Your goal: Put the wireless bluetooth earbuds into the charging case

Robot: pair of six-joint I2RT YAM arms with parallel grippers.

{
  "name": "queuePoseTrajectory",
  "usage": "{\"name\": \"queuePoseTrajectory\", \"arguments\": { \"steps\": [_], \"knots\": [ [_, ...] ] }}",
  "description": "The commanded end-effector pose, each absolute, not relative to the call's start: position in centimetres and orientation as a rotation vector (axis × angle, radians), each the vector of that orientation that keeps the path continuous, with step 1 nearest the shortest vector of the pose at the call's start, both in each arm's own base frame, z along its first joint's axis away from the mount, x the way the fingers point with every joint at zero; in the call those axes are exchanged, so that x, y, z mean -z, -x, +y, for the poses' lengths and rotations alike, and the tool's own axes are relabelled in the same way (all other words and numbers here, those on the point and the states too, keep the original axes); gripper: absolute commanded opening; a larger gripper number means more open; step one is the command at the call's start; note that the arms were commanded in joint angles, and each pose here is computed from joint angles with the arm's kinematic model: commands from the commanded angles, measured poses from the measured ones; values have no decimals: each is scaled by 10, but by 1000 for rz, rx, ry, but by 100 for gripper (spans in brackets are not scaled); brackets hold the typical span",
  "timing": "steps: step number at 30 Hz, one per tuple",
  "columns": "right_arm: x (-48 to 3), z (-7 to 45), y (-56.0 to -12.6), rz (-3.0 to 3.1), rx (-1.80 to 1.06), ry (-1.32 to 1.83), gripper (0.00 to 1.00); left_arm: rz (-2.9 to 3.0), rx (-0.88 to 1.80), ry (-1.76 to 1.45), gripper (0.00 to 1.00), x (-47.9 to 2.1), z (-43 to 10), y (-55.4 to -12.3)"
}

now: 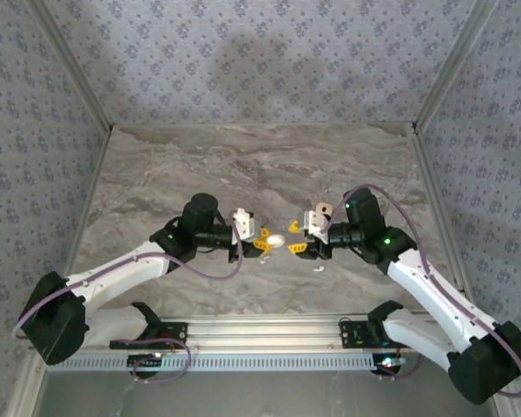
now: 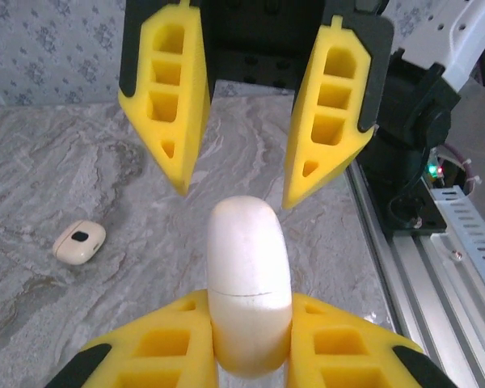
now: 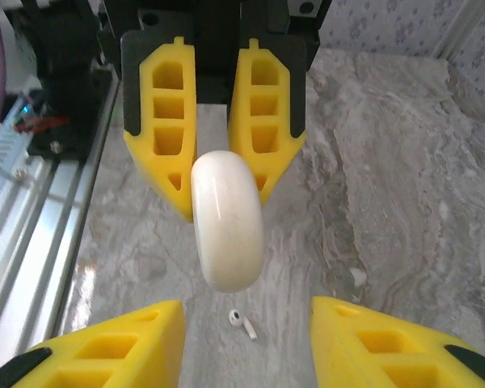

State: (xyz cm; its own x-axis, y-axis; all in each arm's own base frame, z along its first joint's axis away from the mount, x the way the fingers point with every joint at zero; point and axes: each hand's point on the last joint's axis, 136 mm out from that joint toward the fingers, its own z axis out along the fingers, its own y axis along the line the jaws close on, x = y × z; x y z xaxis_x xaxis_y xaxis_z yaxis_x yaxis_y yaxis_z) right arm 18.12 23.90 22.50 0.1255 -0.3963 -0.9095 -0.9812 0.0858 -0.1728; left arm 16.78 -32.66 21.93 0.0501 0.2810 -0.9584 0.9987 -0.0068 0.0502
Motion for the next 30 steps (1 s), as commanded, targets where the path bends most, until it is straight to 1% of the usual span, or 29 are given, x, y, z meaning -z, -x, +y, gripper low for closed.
{"name": "queuePoseTrajectory", "arguments": {
  "steps": [1,9,14,16,20,24,26,30],
  "knots": [
    [-252,250,-169,1292,-969,1420,47,1306,1088,-1427,20,-234,-328,-162],
    [-258,257,-169,1258,-1047,1435,48,1300,1119,-1426,20,-234,-330,-160],
    [-259,260,-165,1236,-1104,1456,45,1301,1126,-1423,20,-236,-330,-160],
    [-259,261,-163,1225,-1118,1467,42,1301,1127,-1420,20,-236,-330,-160],
    [-259,263,-161,1216,-1148,1487,28,1301,1136,-1422,20,-236,-332,-161],
    [-254,260,-159,1228,-1123,1521,19,1300,1135,-1421,20,-235,-334,-163],
    [-253,258,-160,1247,-1106,1526,17,1304,1127,-1421,25,-234,-334,-165],
    [-251,251,-165,1290,-1024,1529,15,1308,1087,-1444,49,-229,-334,-168]
  ]
}}
